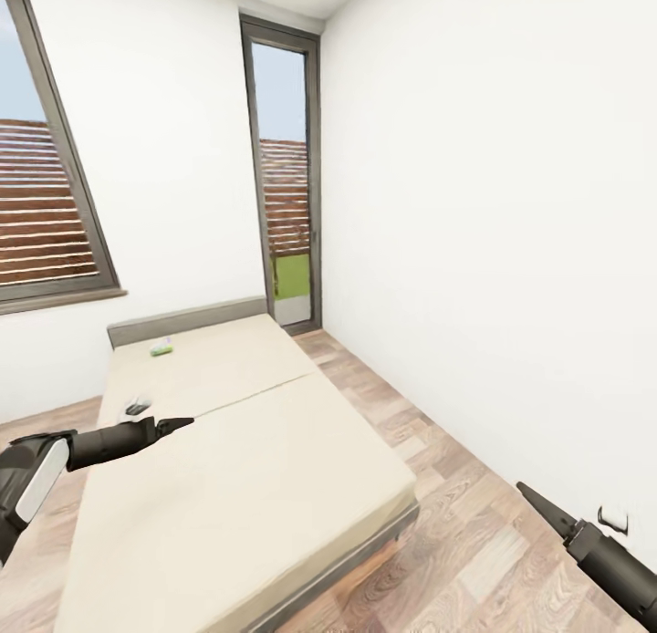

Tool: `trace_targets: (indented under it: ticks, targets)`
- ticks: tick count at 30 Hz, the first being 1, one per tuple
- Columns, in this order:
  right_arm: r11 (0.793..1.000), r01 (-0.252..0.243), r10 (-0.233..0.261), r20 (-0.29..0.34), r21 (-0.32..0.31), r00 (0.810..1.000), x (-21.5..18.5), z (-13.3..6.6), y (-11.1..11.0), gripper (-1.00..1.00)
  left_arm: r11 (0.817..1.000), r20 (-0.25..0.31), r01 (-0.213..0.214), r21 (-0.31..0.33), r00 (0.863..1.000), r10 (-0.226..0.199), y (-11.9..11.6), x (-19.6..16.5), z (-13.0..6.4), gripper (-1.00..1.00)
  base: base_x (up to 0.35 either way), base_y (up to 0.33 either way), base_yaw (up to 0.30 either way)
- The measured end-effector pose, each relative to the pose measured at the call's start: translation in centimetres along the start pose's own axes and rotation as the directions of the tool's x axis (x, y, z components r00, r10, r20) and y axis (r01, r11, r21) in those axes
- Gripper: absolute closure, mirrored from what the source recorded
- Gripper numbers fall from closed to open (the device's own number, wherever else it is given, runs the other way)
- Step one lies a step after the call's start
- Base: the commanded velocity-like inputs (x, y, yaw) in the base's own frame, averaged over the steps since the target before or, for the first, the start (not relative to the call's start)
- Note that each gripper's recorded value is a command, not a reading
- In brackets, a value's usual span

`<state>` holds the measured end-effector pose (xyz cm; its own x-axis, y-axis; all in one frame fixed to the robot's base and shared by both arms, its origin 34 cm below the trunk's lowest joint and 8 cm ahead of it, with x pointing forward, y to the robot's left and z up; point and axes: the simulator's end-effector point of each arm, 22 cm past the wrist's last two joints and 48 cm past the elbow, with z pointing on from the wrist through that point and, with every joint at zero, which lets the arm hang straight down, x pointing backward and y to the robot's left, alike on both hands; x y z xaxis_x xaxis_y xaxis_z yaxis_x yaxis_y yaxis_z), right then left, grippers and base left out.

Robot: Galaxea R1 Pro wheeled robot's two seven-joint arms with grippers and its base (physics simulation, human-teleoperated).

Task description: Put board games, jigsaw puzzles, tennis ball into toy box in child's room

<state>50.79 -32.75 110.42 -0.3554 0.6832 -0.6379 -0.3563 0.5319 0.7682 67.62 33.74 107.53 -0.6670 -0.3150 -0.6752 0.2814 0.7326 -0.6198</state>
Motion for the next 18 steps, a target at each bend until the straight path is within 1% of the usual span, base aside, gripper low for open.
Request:
trace_targets:
  ticks: [12, 18]
  targets:
    - [1.0, -0.001, 0.001, 0.0, 0.0, 1.0, 0.01, 0.0, -0.02, -1.0, 1.0, 0.0, -0.001, 0.001, 1.0, 0.001, 0.0, -0.01, -0.04, -1.0, -0.167, 0.234, -0.28]
    - [1.0, -0.001, 0.001, 0.0, 0.0, 1.0, 0.02, -0.01, -0.01, -1.0, 1.0, 0.0, 0.0, 0.002, 1.0, 0.0, -0.03, -0.02, -0.06, -1.0, -0.063, 0.1, -0.277]
